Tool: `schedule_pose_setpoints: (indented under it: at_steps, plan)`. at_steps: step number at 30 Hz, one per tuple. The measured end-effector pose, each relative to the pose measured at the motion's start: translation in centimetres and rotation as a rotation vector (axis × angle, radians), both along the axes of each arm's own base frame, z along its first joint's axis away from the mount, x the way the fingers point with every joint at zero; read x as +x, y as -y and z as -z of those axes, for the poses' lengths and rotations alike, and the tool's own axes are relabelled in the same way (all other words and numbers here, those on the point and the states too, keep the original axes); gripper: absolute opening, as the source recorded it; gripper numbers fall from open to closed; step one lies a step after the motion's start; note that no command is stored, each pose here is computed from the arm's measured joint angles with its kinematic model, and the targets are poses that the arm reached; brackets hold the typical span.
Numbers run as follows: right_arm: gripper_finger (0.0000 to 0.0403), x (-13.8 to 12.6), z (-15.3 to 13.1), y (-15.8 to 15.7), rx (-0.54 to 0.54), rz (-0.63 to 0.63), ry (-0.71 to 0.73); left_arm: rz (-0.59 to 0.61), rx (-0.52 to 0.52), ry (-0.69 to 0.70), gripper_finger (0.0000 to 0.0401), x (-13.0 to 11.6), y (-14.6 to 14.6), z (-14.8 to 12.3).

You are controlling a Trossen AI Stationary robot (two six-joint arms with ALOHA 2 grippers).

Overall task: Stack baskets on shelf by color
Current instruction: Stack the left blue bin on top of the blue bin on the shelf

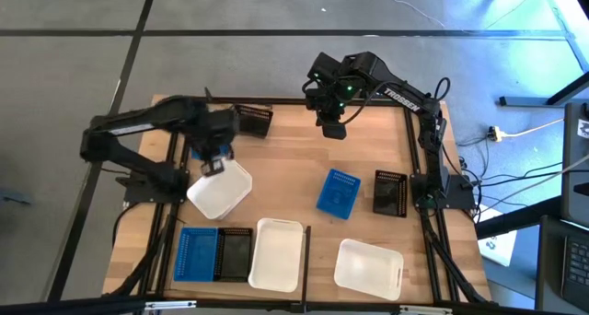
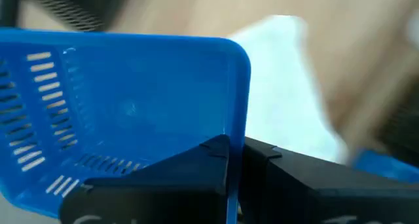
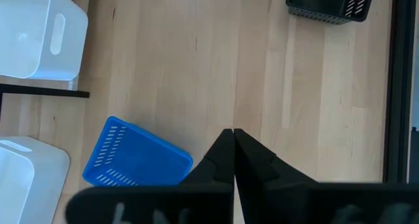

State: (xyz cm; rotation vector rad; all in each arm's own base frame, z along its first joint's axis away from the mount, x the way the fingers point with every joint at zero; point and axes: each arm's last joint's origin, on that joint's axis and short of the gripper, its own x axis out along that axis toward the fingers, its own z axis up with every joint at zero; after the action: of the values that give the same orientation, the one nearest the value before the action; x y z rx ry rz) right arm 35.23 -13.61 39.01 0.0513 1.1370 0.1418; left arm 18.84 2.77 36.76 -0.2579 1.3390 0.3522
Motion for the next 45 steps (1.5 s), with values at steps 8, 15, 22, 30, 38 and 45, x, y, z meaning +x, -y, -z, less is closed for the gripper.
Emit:
schedule_pose_setpoints:
  at_steps: [8, 15, 22, 30, 38, 45]
  plan:
    - [0.0, 0.0, 0.0, 0.0, 0.001, 0.002, 0.0, 0.098, -0.187, 0.118, 0.0, -1.9, 6.2, -2.7]
    - [0.0, 0.0, 0.0, 0.0, 0.005, 0.011, -0.001, 0.227, -0.446, 0.201, 0.0, -0.7, 12.0, -3.1]
    - [0.0, 0.1, -0.1, 0.1, 0.007, 0.027, 0.012, 0.266, -0.569, 0.113, 0.0, -0.4, 17.6, -2.0]
    - [0.0, 0.4, -0.2, 0.2, 0.008, 0.053, 0.037, 0.323, -0.6, -0.033, 0.0, -0.8, 21.8, -0.1]
    - [0.0, 0.4, -0.2, 0.2, 0.01, 0.06, 0.041, 0.378, -0.55, -0.072, 0.0, 0.2, 23.1, 1.5]
    - [0.0, 0.4, -0.2, 0.2, 0.01, 0.06, 0.04, 0.376, -0.527, -0.135, 0.0, 0.3, 23.3, 2.3]
